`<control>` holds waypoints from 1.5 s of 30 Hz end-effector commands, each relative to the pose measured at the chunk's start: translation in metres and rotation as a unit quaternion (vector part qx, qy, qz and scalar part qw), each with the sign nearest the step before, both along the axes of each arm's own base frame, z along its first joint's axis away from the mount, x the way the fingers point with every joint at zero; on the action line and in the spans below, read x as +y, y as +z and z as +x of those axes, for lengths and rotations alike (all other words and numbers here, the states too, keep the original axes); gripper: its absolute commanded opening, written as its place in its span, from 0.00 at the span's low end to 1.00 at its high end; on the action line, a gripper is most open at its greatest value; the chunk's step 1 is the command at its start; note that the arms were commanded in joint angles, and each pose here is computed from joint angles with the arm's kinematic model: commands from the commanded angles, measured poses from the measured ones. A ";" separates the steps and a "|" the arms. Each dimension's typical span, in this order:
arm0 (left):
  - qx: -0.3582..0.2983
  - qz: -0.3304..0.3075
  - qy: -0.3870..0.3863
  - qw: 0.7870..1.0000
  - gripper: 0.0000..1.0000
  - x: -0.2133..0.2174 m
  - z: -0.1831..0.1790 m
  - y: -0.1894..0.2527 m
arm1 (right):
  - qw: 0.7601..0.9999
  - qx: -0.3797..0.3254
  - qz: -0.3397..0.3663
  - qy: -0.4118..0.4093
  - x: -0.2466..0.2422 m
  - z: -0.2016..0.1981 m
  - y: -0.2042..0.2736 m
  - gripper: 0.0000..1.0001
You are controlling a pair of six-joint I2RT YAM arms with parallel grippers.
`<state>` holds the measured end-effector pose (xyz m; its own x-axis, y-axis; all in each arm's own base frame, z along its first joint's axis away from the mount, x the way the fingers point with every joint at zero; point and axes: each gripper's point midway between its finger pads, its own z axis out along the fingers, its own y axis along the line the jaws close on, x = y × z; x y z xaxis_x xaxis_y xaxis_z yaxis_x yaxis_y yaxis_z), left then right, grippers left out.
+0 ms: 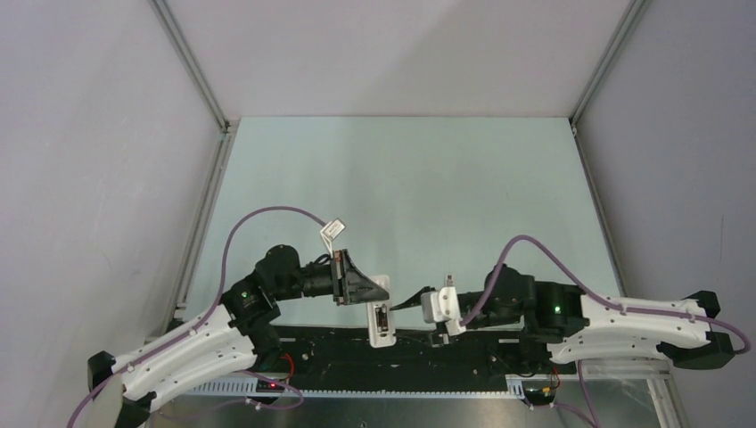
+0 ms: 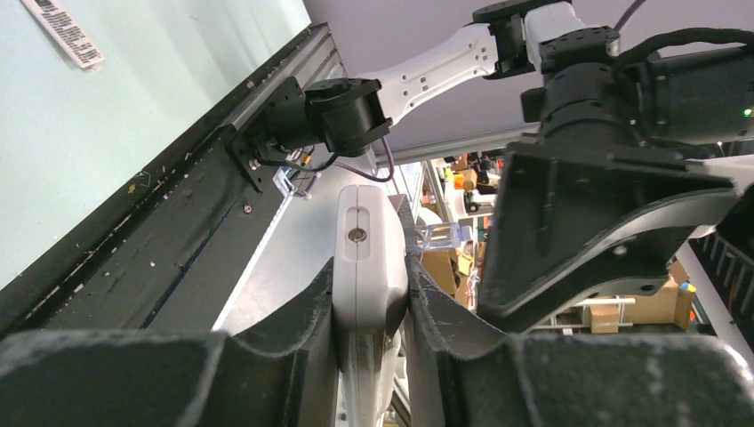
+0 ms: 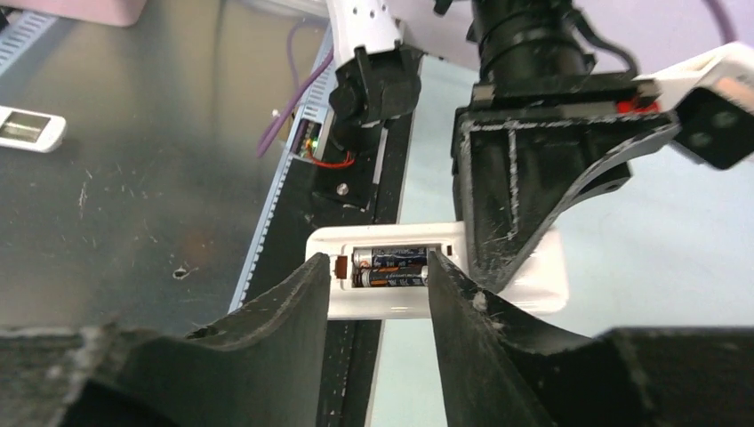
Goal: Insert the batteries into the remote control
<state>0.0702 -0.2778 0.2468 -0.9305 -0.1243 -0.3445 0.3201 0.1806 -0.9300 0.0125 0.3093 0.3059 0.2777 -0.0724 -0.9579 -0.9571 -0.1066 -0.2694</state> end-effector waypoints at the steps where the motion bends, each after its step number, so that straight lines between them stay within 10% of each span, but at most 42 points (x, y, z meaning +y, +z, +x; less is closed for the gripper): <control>1: -0.045 -0.050 -0.030 0.997 0.00 -0.001 -0.011 0.039 | 0.999 0.010 0.035 0.012 0.013 -0.003 0.009 0.47; 45: -0.058 -0.091 -0.043 0.993 0.00 -0.001 -0.017 0.055 | 0.998 0.040 0.046 -0.028 0.017 0.021 -0.004 0.29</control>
<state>0.0611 -0.2790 0.2751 -0.9099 -0.1182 -0.3976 0.3924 0.0654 -0.9175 0.0361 0.3279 0.2931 0.2052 -0.0330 -0.9782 -0.9786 -0.0216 -0.2046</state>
